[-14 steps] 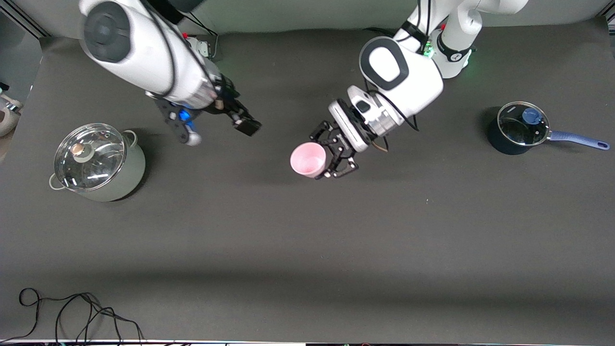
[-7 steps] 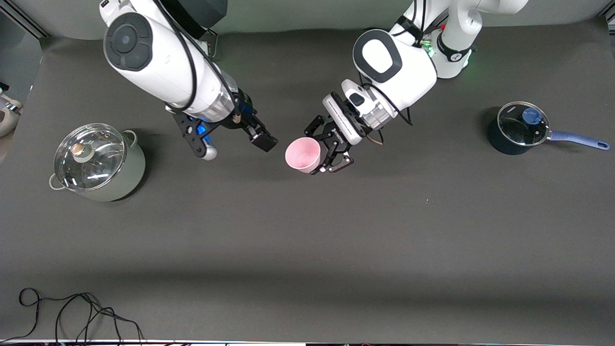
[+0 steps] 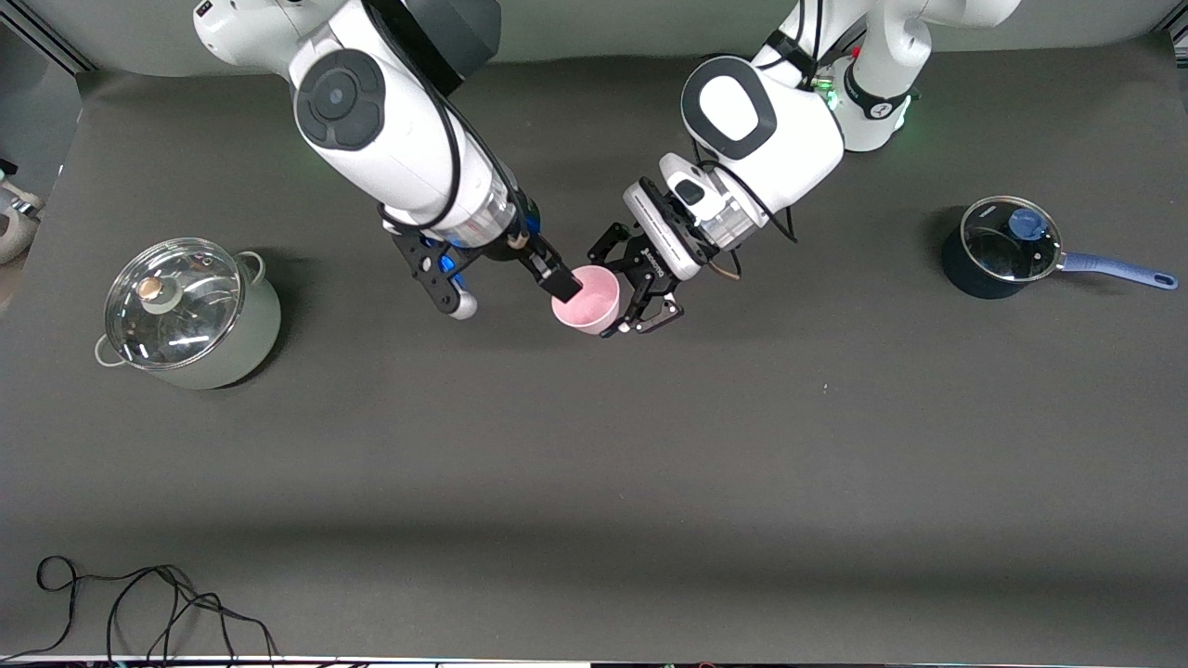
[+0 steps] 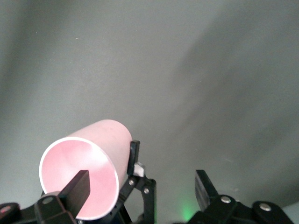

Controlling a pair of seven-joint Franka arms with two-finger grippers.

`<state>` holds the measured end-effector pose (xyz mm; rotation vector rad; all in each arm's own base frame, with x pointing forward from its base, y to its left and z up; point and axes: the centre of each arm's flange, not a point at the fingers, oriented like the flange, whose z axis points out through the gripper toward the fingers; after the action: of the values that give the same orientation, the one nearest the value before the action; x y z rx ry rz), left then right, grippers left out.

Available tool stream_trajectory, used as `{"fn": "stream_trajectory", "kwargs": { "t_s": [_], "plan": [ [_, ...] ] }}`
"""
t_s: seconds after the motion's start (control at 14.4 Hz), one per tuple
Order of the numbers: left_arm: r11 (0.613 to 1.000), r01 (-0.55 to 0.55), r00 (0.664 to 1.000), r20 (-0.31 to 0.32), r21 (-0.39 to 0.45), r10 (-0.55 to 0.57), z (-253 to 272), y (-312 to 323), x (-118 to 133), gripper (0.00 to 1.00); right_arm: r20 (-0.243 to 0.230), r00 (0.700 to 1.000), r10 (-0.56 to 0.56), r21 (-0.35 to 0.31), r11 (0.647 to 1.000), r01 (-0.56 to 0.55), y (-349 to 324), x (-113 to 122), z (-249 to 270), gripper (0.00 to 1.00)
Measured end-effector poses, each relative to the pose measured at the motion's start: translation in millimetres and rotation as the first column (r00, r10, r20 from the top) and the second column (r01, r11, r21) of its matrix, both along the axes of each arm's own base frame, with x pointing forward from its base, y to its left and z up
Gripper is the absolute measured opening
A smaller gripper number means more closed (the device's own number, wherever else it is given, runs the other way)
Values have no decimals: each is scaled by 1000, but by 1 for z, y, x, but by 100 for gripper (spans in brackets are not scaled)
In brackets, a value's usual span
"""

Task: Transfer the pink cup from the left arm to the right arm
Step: 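Grasp the cup rim with the right gripper beside the left gripper, then open the left gripper while the right gripper carries the cup away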

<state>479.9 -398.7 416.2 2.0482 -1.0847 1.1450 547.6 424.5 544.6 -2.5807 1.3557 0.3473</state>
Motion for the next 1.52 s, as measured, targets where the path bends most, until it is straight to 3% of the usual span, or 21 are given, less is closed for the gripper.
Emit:
{"fn": "stream_trajectory", "kwargs": {
  "t_s": [0.07, 0.55, 0.69, 1.11, 1.38, 1.52],
  "plan": [
    [1000, 0, 1000, 0, 0, 0, 0, 0, 0, 65, 6, 1000, 2, -11, 1000, -2, 2, 1, -4, 93],
    [1000, 1, 1000, -2, -1, -1, 0, -1, -1, 65, 59, 998, 27, -30, 999, -25, 21, -4, -10, 18],
    [1000, 1, 1000, 4, 1, -1, 1, -3, -2, 65, 61, 998, 23, -28, 999, -21, 19, -2, -7, 4],
    [1000, -4, 1000, 10, -1, 4, 5, -4, -2, 66, 64, 998, 19, -26, 1000, -17, 17, -1, -3, 4],
    [999, -42, 998, -40, -27, 40, 4, -2, 0, 98, 103, 991, 81, -31, 996, -79, -2, 10, 10, 4],
    [999, -45, 998, -46, -29, 44, 4, -2, 0, 99, 92, 983, 156, -45, 987, -153, -25, 13, 21, 4]
  ]
}}
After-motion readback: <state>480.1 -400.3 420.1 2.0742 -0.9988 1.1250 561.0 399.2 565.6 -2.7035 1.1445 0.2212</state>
